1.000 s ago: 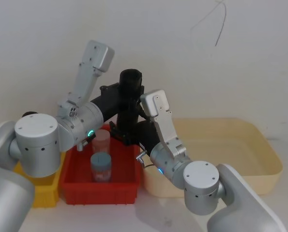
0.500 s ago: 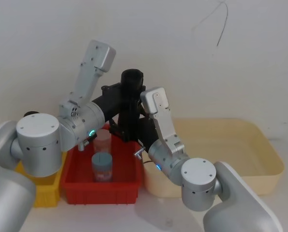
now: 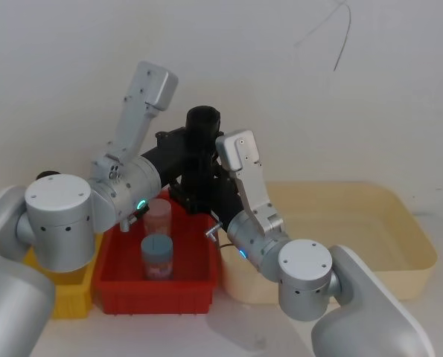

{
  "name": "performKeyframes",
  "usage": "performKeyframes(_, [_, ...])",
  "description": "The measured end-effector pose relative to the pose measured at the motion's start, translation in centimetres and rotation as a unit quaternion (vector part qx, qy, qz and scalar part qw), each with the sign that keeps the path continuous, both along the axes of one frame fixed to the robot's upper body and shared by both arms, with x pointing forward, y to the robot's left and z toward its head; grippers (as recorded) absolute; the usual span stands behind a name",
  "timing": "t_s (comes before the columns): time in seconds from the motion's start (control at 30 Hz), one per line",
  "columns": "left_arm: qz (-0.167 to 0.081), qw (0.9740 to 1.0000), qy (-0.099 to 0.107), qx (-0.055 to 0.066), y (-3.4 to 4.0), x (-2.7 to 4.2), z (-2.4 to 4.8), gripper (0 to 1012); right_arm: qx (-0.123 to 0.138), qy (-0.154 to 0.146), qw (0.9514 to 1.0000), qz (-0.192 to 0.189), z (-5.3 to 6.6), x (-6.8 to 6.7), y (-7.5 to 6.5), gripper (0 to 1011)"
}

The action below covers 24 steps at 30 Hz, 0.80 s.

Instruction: Pick up the garbage bag with the one hand and transfer it to the other hand.

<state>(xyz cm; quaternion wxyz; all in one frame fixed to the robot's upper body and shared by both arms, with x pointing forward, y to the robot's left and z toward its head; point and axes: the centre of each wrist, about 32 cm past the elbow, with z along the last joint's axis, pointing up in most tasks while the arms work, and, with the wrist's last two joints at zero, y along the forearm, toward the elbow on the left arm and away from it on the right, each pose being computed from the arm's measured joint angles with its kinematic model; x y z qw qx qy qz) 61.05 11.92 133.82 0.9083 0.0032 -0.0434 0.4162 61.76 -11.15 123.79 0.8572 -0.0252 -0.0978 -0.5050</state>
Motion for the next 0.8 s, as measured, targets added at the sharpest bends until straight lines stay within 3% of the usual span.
performKeyframes(0.3, [0.0,1.0,0.0,0.0,-0.01,0.0,0.0,358,0.001,0.0,1.0,0.001,0.09,0.07,0.0,567])
performKeyframes(0.67, [0.0,1.0,0.0,0.0,-0.01,0.0,0.0,358,0.002,0.0,1.0,0.001,0.11,0.09,0.0,566])
performKeyframes(0.8, [-0.001,1.0,0.0,0.0,-0.01,0.0,0.0,447,0.003,-0.001,1.0,0.001,0.17,0.08,-0.05,565])
